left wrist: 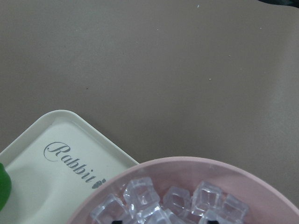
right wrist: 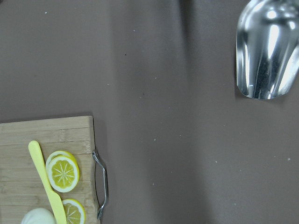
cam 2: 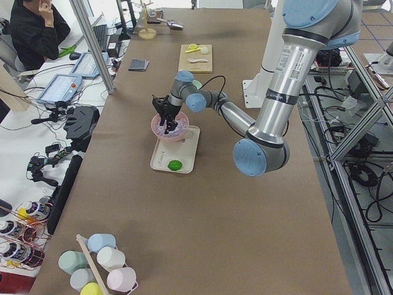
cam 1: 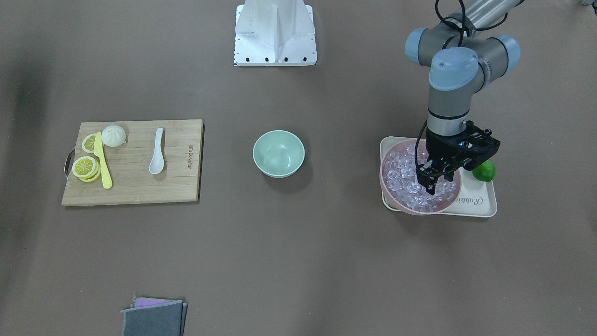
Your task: Put spoon and ice into bowl
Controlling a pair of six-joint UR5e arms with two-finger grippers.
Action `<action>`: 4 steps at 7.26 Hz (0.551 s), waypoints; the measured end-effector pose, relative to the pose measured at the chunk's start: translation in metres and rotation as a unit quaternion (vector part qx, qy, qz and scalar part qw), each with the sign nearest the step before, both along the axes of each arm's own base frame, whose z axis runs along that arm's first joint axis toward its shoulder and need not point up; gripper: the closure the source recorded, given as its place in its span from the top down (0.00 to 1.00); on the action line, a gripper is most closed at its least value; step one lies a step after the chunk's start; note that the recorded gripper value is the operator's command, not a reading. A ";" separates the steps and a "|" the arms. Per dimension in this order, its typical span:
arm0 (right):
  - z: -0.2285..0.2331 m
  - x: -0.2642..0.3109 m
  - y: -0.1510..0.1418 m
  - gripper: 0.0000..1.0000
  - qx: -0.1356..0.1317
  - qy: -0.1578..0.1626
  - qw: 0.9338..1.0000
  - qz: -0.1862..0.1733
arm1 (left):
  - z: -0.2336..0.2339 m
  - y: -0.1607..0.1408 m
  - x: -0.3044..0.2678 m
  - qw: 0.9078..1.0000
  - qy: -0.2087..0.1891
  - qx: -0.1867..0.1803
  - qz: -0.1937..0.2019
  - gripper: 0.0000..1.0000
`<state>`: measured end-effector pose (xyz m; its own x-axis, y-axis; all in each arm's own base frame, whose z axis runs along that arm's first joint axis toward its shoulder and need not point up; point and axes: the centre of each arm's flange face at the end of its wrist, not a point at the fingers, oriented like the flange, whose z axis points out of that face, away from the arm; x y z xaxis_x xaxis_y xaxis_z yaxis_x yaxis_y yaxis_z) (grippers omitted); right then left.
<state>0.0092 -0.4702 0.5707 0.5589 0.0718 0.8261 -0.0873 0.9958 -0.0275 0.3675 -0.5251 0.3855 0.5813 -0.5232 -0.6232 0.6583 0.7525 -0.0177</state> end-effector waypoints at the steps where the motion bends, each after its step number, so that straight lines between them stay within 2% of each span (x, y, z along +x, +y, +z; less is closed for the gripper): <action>1: 0.000 0.000 0.000 1.00 0.000 0.000 1.000 0.000 | 0.001 0.000 0.000 1.000 -0.001 -0.001 0.000 0.66; 4: -0.001 0.000 0.000 1.00 0.001 0.000 1.000 0.000 | 0.002 0.000 0.001 1.000 -0.001 -0.001 0.000 0.64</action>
<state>0.0088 -0.4703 0.5694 0.5589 0.0702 0.8262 -0.0873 0.9959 -0.0256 0.3686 -0.5255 0.3871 0.5833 -0.5239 -0.6207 0.6577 0.7531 -0.0177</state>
